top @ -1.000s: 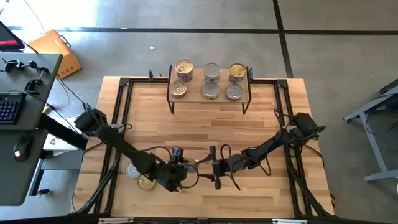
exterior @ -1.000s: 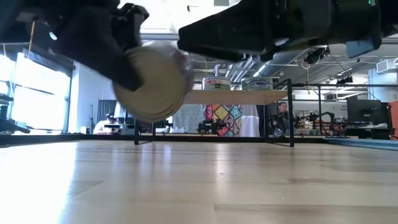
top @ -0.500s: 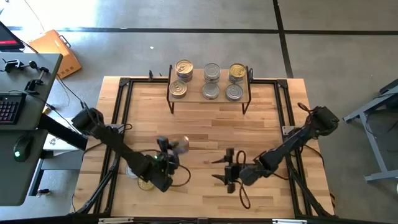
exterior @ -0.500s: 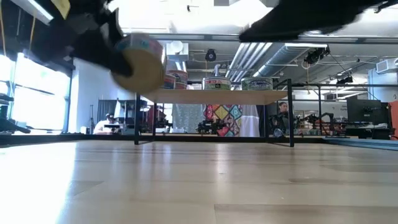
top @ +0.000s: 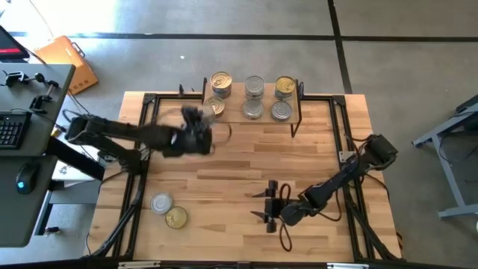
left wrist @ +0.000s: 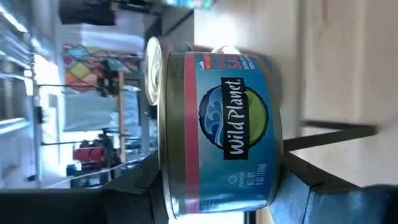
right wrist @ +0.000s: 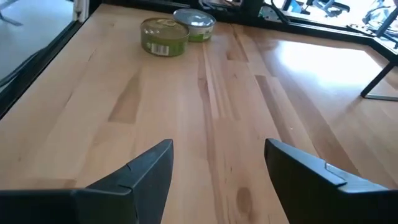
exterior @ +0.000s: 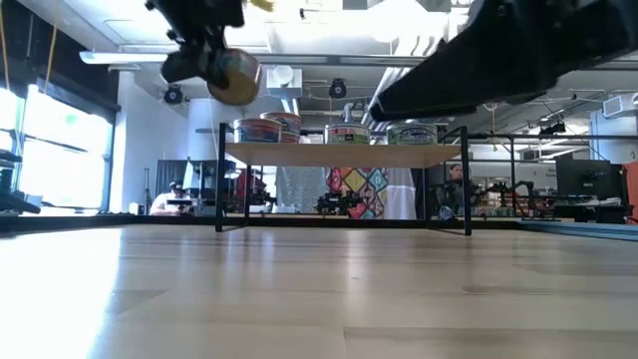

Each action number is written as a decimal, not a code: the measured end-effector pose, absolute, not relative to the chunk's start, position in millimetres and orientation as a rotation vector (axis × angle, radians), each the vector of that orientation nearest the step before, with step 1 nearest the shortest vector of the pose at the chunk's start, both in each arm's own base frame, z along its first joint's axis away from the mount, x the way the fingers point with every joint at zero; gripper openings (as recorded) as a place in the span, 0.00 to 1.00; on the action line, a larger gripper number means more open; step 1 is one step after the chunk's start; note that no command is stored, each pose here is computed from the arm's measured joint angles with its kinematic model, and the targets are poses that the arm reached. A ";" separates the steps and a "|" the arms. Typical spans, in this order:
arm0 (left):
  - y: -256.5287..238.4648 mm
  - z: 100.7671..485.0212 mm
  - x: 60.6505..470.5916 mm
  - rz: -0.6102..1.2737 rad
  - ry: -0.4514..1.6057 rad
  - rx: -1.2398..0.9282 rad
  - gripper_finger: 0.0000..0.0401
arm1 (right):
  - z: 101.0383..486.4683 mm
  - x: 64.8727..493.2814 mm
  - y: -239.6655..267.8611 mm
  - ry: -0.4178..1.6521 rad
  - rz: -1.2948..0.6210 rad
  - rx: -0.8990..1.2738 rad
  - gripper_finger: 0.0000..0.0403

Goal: Stack canned seafood by type on shelf
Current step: Stack the blue pink tuna can on top of the other blue pink tuna can on the shelf, then stack the green white tuna can on top of the other green white tuna can on the shelf

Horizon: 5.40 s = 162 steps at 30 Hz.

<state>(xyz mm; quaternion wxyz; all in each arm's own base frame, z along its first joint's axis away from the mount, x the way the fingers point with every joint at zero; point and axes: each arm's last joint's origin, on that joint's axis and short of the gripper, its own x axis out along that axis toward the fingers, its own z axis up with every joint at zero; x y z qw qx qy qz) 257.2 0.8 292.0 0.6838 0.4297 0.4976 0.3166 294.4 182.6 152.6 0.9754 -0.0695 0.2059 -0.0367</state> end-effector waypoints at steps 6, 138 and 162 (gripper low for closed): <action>50.7 295.5 267.0 0.593 1.161 0.919 0.45 | 152.5 295.1 181.6 0.415 -0.075 -0.148 0.61; -131.2 155.3 160.8 0.521 1.602 -0.148 0.05 | 152.3 295.3 181.7 0.419 -0.068 -0.175 0.61; -162.1 188.1 299.4 -0.216 0.766 -0.004 0.00 | 147.1 304.4 170.3 0.448 -0.038 -0.112 0.61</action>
